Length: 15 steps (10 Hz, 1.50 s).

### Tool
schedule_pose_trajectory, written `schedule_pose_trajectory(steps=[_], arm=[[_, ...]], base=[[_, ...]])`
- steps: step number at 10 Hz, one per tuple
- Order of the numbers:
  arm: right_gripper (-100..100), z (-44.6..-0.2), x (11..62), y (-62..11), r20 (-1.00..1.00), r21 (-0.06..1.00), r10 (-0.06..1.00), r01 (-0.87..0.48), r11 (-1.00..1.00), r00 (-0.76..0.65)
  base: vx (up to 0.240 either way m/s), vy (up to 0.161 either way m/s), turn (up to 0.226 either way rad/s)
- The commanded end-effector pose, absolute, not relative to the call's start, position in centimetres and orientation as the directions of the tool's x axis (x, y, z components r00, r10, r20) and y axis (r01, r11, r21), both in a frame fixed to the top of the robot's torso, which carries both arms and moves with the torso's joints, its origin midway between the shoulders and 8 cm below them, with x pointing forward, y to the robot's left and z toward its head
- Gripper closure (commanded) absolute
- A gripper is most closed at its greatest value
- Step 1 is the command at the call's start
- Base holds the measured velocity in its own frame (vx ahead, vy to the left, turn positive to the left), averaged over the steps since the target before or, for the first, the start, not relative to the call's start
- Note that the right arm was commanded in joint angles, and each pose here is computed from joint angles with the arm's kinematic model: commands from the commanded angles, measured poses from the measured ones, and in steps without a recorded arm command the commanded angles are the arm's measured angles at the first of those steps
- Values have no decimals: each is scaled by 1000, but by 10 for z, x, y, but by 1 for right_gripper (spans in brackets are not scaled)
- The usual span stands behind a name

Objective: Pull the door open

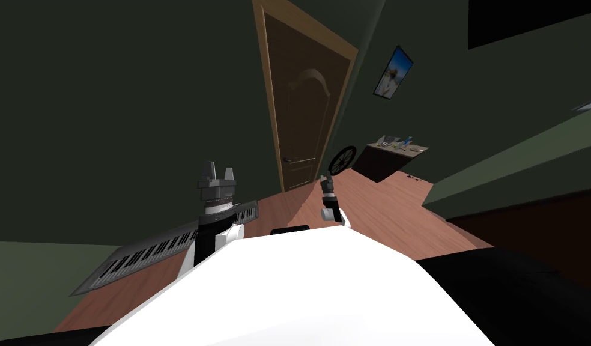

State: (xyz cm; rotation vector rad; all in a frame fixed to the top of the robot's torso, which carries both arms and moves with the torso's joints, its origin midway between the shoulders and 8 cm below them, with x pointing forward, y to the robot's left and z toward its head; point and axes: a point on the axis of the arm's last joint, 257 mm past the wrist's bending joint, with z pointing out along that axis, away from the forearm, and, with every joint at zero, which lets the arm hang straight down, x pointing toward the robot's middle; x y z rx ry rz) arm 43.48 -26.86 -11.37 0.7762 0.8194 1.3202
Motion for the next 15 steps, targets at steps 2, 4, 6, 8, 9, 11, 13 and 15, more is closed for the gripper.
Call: schedule_pose_trajectory(steps=[2, 4, 6, 8, 9, 11, 13, 15], arm=[[-100, -131, 443, -264, -69, 875, 996, -477, 84, 49], [-100, -149, 454, -260, -69, 891, 997, -448, 74, 28], [-100, -162, 465, -255, -69, 901, 998, -428, 66, 7], [-100, -177, 470, -254, -69, 914, 998, -401, 62, -2], [-100, -182, 475, -252, -70, 918, 998, -393, 59, -12], [-100, -195, 479, -251, -70, 928, 997, -369, 57, -21], [-100, -204, 484, -249, -70, 934, 997, -353, 55, -30], [-100, -219, 492, -246, -71, 944, 996, -325, 52, -47]], base=[[88, 9, 46], [64, 14, 58], [97, 14, 61], [63, 15, 34], [90, 15, 70], [60, 7, 33], [71, 8, 47], [77, 11, 60]])
